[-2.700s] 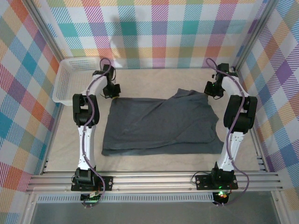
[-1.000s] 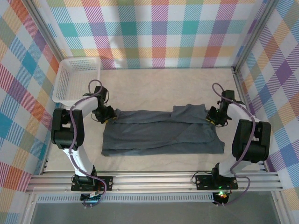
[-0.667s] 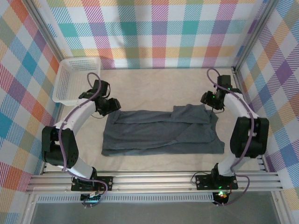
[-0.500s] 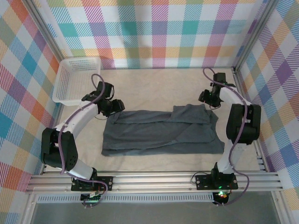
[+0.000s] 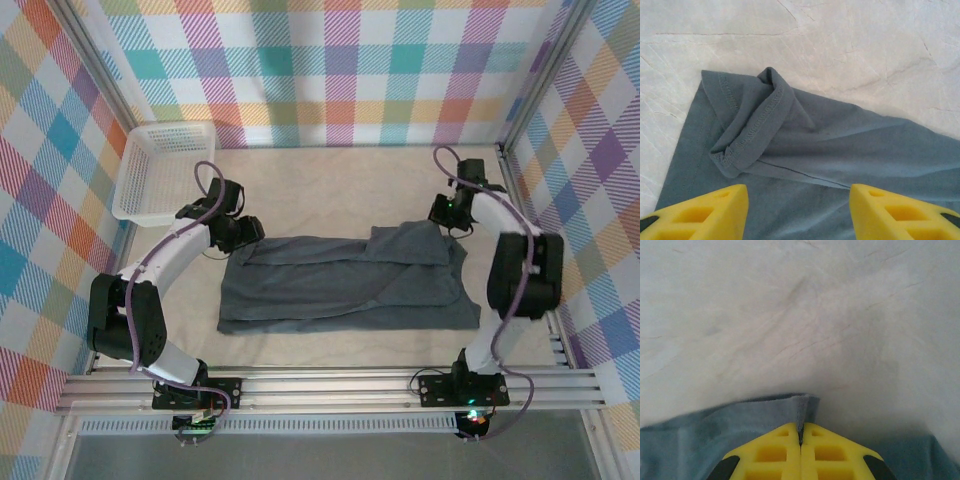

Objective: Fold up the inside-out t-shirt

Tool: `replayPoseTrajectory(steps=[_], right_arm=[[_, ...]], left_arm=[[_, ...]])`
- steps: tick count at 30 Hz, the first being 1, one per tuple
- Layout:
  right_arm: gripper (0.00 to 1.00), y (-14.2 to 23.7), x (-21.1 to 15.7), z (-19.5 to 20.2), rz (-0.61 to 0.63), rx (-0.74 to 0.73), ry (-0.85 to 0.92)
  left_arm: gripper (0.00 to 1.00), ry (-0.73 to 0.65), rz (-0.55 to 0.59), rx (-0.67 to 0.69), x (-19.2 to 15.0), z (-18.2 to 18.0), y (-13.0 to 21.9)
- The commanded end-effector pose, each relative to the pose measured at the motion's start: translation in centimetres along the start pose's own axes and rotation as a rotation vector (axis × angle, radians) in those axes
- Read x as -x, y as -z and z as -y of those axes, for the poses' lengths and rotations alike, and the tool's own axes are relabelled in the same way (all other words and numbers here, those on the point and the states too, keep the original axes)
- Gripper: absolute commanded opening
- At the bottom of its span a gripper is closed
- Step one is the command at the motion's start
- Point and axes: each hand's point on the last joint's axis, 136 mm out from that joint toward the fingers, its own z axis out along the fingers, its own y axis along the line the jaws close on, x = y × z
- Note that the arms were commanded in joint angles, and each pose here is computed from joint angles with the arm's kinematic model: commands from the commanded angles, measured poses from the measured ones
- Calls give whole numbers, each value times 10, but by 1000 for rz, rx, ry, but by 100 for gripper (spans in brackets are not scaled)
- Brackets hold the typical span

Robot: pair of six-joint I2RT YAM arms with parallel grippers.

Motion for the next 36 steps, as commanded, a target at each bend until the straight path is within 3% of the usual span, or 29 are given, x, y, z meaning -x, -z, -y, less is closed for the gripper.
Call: replayPoseTrajectory(steps=[1, 5, 6, 7, 8, 11, 15, 21, 26, 28, 30, 33, 36], right_arm=[[0, 47, -35, -8, 102, 74, -69], [0, 69, -120, 20, 178, 91, -220], [8, 73, -133, 18, 196, 142, -229], [28, 81, -137, 12, 219, 190, -218], [41, 90, -135, 7, 245, 220, -198], [56, 119, -111, -11, 313, 260, -113], [57, 114, -77, -56, 240, 331, 38], [57, 27, -76, -86, -42, 218, 146], [58, -29, -86, -89, -173, 157, 170], [52, -40, -90, -92, -219, 156, 161], [28, -39, -91, -95, -216, 143, 166], [2, -29, -94, -90, -187, 129, 150], [0, -16, -105, -84, -186, 135, 122]], left_arm=[[56, 1, 31, 0, 10, 4, 6], [56, 3, 29, 12, 10, 2, 4], [56, 6, 33, 9, 10, 3, 4], [56, 7, 38, 4, 11, 3, 4], [56, 11, 41, 1, 11, 4, 4], [56, 10, 42, -7, 13, 6, 5], [56, 6, 51, -9, 13, 6, 10], [58, -66, 11, -183, -4, 39, 17], [63, -143, -10, -273, -20, 56, 26], [64, -152, -17, -272, -23, 56, 26], [64, -154, -19, -248, -24, 51, 26], [65, -146, -12, -219, -24, 45, 24], [64, -142, -13, -195, -23, 42, 20]])
